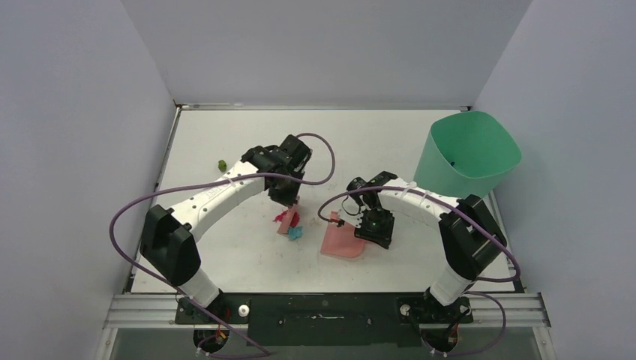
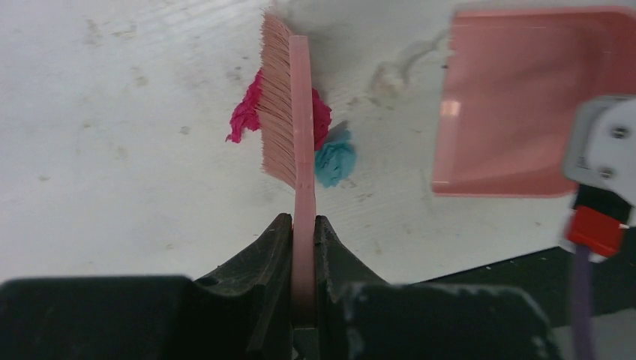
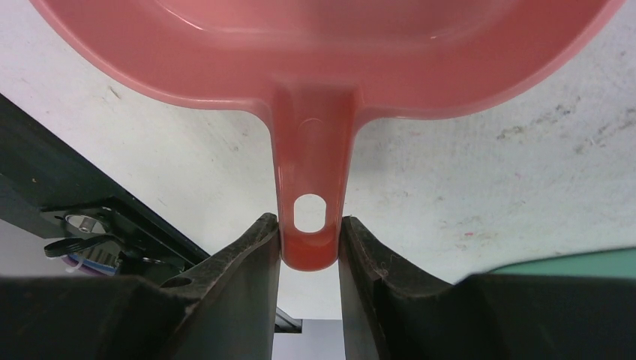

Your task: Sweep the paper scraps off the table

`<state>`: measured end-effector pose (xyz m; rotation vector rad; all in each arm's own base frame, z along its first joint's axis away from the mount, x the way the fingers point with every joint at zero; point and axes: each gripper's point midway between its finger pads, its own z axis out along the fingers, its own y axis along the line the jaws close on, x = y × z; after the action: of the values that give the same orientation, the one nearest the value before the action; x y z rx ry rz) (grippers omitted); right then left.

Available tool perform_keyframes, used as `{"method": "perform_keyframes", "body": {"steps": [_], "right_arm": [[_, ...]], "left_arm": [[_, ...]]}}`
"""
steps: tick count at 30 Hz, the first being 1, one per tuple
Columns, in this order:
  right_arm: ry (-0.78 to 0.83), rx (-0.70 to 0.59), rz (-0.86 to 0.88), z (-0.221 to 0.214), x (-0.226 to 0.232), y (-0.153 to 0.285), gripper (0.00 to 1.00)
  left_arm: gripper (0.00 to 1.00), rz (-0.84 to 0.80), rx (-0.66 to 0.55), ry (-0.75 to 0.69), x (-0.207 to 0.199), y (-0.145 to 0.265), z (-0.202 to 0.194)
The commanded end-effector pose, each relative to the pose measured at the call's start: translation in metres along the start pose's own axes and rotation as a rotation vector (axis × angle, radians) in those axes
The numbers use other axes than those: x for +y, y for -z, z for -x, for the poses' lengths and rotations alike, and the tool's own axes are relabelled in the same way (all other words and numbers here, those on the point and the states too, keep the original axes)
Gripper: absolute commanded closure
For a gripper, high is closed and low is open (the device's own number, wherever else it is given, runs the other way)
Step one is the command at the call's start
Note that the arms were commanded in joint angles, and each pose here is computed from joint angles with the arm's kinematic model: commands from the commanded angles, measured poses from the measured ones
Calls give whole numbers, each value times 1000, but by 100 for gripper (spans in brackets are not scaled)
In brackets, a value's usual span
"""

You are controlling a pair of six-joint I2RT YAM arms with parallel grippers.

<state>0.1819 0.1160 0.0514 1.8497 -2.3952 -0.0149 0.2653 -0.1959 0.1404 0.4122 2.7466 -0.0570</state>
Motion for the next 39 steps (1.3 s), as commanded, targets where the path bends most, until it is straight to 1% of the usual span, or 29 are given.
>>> {"method": "perform_keyframes", "body": {"steps": [1,4,7,11,13,16,18,25,30,32,34,37,39], "right_arm": [[0,-45,-5,16,-1,6,95],[-2,-79,-5,19,1,10,95],[-3,-117,-1,20,5,14,95],[-10,-155,-3,16,10,18,95],[-14,-170,-16,13,11,21,95],[-23,-203,-40,9,10,28,95],[-29,-219,-51,7,10,32,95],[-38,-235,-59,0,14,32,95],[-40,-234,-49,-4,17,29,95],[-41,-238,-46,-5,18,29,95],[-41,-241,-44,-5,18,28,95],[-42,-241,-37,-6,20,26,95],[-42,-235,-33,-6,20,24,95]], "left_arm": [[100,-304,-15,23,-82,15,8],[100,-388,-49,21,-103,36,12],[100,-465,-101,32,-115,65,19],[100,-534,-203,56,-116,108,32],[100,-502,-242,56,-106,123,36],[100,-325,-301,38,-70,132,44],[100,-208,-319,31,-44,131,49],[100,282,-313,13,50,105,63],[100,677,-249,30,128,90,74],[100,750,-225,43,148,82,81],[100,788,-209,58,163,71,90],[100,788,-176,73,176,50,108],[100,817,-147,60,186,40,119]]}}
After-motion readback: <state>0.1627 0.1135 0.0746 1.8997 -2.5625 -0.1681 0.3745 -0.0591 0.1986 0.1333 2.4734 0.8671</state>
